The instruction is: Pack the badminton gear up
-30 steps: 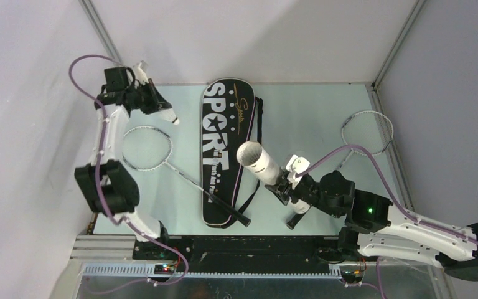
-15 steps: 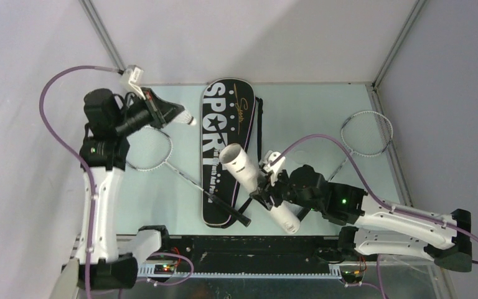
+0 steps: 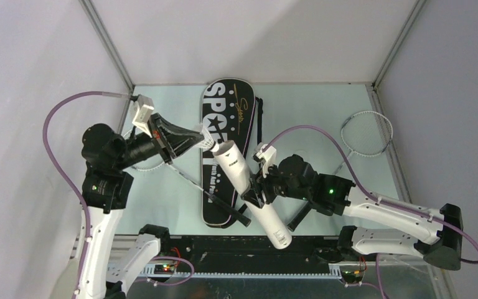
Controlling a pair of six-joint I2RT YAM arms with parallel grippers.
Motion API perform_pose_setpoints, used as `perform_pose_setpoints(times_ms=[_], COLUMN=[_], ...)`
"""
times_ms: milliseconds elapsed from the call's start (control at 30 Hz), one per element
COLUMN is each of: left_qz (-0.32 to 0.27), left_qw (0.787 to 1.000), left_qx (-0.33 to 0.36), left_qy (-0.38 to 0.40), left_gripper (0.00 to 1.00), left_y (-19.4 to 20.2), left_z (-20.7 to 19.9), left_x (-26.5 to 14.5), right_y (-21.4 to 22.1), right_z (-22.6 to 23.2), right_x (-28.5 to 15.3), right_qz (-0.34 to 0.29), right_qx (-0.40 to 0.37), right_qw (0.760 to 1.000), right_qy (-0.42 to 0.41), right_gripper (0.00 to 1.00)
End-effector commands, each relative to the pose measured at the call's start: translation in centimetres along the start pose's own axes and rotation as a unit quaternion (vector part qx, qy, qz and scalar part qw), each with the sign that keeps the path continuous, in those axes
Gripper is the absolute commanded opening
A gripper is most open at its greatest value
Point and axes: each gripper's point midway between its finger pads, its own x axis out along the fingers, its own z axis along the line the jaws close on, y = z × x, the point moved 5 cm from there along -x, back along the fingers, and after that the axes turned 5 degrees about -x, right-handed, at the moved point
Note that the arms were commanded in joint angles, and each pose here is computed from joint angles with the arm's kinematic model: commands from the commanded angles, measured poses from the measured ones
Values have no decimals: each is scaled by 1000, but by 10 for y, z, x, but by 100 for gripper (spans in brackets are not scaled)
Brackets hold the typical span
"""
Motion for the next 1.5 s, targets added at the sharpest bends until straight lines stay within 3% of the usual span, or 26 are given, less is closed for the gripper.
perform_pose_setpoints(times_ms=[0,600,1167,1233,1467], left_qz=[12,59,115,113,80], left_qw=[998,989,984,983,988], left_qx=[2,-98,-121,-121,-107], left_qy=[65,88,69,78,79], left_gripper=[0,0,0,3,28], left_y=[9,48,78,77,58], left_z=[-13,-8,-10,-14,-28], left_x=[2,16,13,12,6], right_y=[-34,-47,-59,-60,-55], right_z=[14,23,23,23,23], right_x=[-1,1,1,1,6], right_qz=[-51,-90,-130,-131,-120], right_qx=[11,-62,-147,-150,-158], right_qw=[998,992,980,979,980], right_qy=[-39,-60,-33,-32,-33], right_gripper=[35,34,32,32,32])
